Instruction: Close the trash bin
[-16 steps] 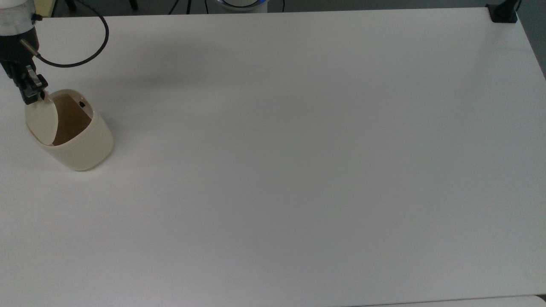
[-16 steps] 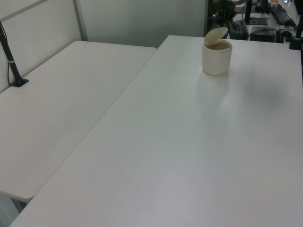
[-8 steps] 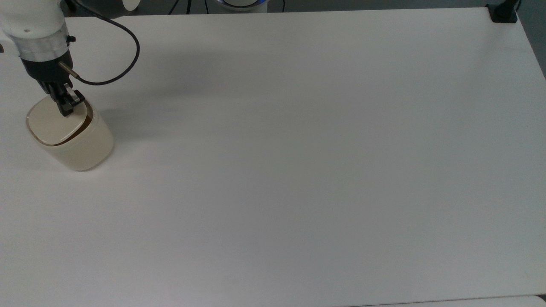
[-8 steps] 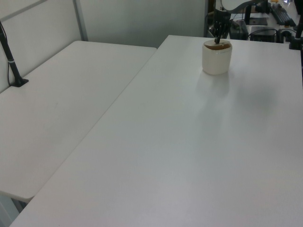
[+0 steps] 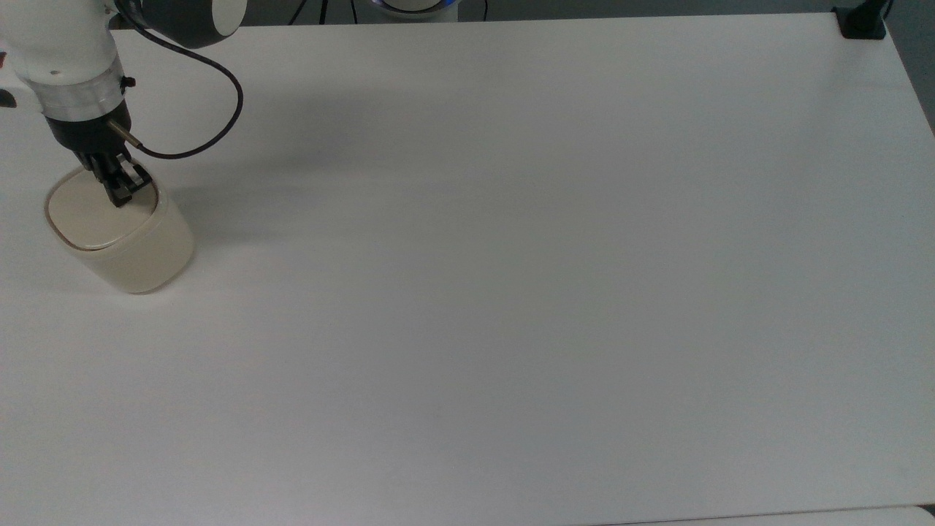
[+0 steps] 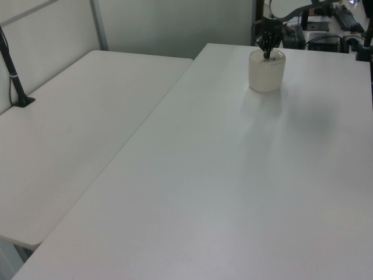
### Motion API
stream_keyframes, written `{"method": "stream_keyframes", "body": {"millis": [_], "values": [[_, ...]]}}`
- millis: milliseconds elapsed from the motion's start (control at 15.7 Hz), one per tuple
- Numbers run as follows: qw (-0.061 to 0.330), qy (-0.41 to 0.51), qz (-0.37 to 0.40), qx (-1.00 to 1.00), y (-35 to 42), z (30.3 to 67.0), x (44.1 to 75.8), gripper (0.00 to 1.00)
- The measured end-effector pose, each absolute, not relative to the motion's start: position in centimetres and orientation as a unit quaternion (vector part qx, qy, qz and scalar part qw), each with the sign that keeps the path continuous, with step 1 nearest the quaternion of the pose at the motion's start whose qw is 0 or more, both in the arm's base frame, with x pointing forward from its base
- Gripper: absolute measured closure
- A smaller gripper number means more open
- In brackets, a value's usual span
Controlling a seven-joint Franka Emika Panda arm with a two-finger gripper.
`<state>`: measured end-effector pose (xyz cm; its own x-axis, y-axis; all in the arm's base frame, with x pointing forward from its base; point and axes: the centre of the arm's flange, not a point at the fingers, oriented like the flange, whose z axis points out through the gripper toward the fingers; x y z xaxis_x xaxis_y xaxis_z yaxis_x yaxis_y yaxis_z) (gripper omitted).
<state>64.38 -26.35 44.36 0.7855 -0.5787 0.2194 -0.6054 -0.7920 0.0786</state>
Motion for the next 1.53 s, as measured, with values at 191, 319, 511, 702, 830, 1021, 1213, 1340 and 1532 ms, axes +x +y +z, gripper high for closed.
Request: {"method": "stream_keyframes", "body": {"millis": [191,319,511,702,830,1021,1213,1340,1532], "values": [[0.073,-0.314,0.093,0.942,-26.3,44.7,64.5,0.99],[0.072,-0.308,0.086,0.945,-25.3,45.5,64.7,0.99],[0.067,-0.286,0.085,0.952,-21.6,48.5,65.2,0.99],[0.061,-0.233,0.08,0.967,-15.6,52.3,65.0,0.99],[0.057,-0.189,0.071,0.978,-10.5,54.7,64.4,0.99],[0.051,-0.133,0.061,0.988,-3.8,57.4,63.1,0.99],[0.048,-0.1,0.052,0.992,0.3,59.1,61.8,0.99],[0.047,-0.077,0.048,0.995,1.7,59.9,61.0,0.98],[0.045,-0.053,0.045,0.997,2.3,60.4,60.5,0.73]]}}
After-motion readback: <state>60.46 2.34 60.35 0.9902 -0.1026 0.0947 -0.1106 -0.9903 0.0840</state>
